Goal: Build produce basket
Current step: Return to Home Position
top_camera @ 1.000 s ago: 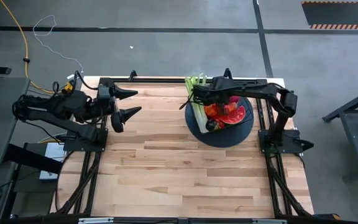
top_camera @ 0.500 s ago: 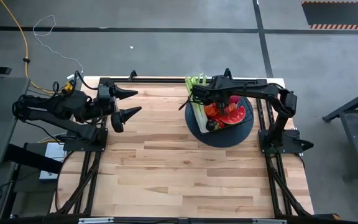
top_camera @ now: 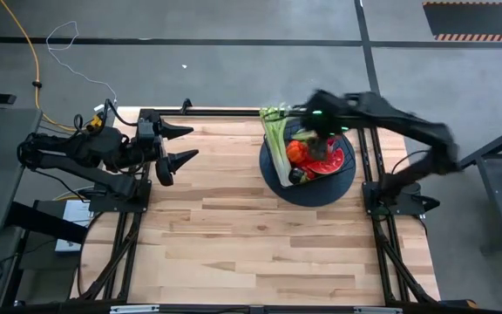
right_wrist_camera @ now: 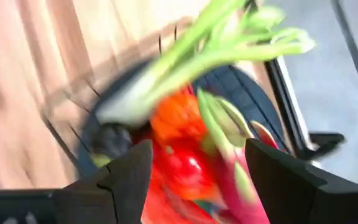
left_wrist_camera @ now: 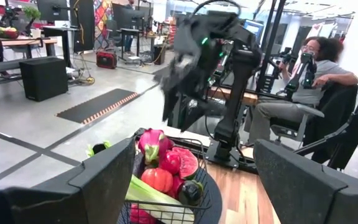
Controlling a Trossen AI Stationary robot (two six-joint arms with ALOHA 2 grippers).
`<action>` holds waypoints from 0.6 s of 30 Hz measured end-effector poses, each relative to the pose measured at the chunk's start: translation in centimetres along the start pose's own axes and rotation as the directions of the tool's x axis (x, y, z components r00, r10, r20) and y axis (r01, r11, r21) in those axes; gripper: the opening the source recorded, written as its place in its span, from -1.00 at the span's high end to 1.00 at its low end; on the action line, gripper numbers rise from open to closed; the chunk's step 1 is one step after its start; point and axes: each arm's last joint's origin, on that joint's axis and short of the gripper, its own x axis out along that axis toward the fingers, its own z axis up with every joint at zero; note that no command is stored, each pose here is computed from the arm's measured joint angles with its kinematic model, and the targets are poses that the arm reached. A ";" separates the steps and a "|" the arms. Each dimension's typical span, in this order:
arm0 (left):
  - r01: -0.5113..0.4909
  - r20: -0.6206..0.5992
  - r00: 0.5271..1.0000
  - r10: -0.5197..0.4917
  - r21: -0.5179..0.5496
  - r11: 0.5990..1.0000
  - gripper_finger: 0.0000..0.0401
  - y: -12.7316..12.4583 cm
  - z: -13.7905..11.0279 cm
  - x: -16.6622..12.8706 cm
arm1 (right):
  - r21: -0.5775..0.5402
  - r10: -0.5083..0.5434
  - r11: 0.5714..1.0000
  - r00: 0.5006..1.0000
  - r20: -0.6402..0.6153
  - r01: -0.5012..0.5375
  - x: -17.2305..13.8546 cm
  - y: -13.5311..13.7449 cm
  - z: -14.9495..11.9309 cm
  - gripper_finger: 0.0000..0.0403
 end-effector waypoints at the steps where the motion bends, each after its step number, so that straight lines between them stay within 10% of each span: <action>1: 0.000 0.000 1.000 0.000 0.000 1.000 -0.57 0.0 0.0 0.0 | 0.046 0.008 0.999 0.997 0.074 -0.011 -0.9 0.0 -1.0 -0.23; 7: 0.000 -0.003 1.000 0.000 0.011 1.000 -0.57 0.0 0.0 0.0 | 0.227 0.094 0.945 0.860 0.501 -0.235 -3.7 1.9 -6.7 -0.23; 14: 0.001 -0.007 1.000 0.000 0.107 0.994 -0.57 0.0 -0.1 0.0 | 0.103 0.135 0.907 0.515 0.847 -0.408 -4.8 3.8 -8.7 -0.23; 18: 0.002 -0.007 1.000 -0.001 0.135 0.991 -0.57 0.0 -0.1 0.0 | 0.019 0.159 0.928 0.441 0.883 -0.371 -4.9 4.4 -8.8 -0.23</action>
